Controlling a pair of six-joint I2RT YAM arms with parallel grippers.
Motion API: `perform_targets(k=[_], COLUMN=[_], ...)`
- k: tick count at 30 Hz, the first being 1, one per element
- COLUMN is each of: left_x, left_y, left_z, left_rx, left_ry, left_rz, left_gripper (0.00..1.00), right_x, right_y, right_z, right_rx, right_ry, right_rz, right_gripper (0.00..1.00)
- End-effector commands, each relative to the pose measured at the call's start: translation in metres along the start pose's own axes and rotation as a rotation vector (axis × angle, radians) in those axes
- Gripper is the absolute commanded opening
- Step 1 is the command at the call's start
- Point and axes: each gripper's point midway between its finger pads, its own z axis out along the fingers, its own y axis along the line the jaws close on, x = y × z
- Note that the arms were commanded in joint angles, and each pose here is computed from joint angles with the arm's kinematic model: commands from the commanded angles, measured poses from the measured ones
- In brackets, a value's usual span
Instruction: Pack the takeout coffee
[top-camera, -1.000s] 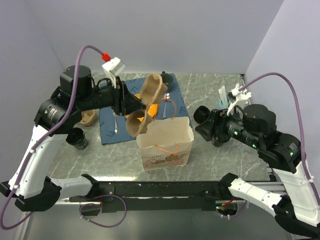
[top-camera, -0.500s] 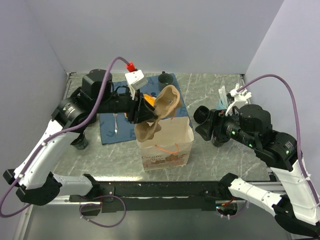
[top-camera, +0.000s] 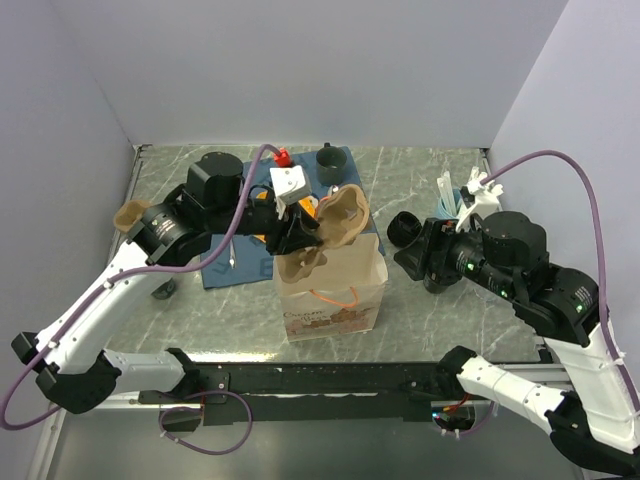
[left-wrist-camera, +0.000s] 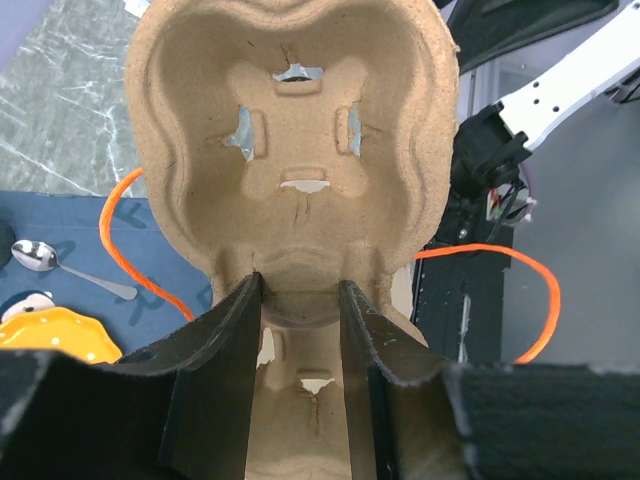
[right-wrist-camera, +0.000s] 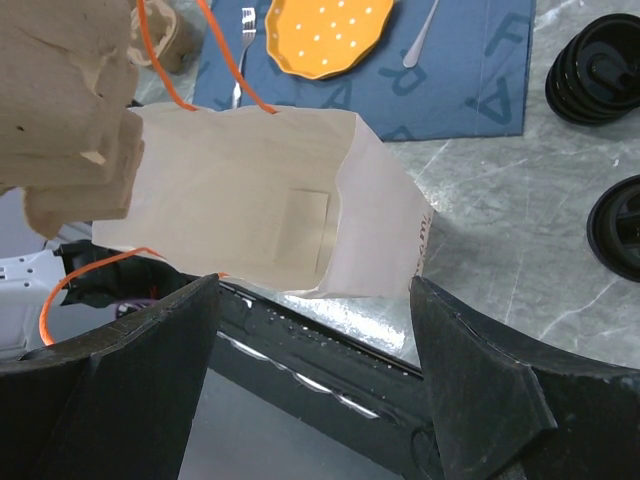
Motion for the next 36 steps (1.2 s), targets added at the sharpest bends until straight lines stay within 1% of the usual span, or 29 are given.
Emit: perform_targets(k=[1, 7, 10, 15, 20, 26, 30, 36], left_x=[-0.011, 0.008, 0.014, 0.016, 0.03, 0.041, 0.045, 0.05], left_y=[-0.002, -0.003, -0.006, -0.009, -0.006, -0.004, -0.001, -0.004], left_z=[0.003, 0.006, 0.007, 0.009, 0.011, 0.011, 0.013, 0.018], left_rx=[0.034, 0.053, 0.064, 0.08, 0.069, 0.068, 0.065, 0.078], left_ry=[-0.048, -0.004, -0.002, -0.008, 0.044, 0.089, 0.1, 0.098], left_rz=[0.114, 0.106, 0.107, 0.108, 0.095, 0.096, 0.099, 0.094], left_gripper=[0.27, 0.26, 0.25, 0.25, 0.25, 0.24, 0.24, 0.24], right_x=[-0.01, -0.003, -0.003, -0.001, 0.006, 0.019, 0.026, 0.035], right_y=[0.0, -0.005, -0.008, -0.003, 0.0, -0.003, -0.01, -0.01], right_z=[-0.007, 0.004, 0.012, 0.027, 0.041, 0.054, 0.059, 0.07], right_rx=[0.004, 0.032, 0.062, 0.058, 0.051, 0.06, 0.089, 0.085], right_ry=[-0.049, -0.023, -0.009, 0.031, 0.058, 0.109, 0.123, 0.151], right_rz=[0.011, 0.025, 0.021, 0.024, 0.039, 0.043, 0.055, 0.056], right_gripper=[0.83, 0.83, 0.83, 0.76, 0.73, 0.62, 0.57, 0.56])
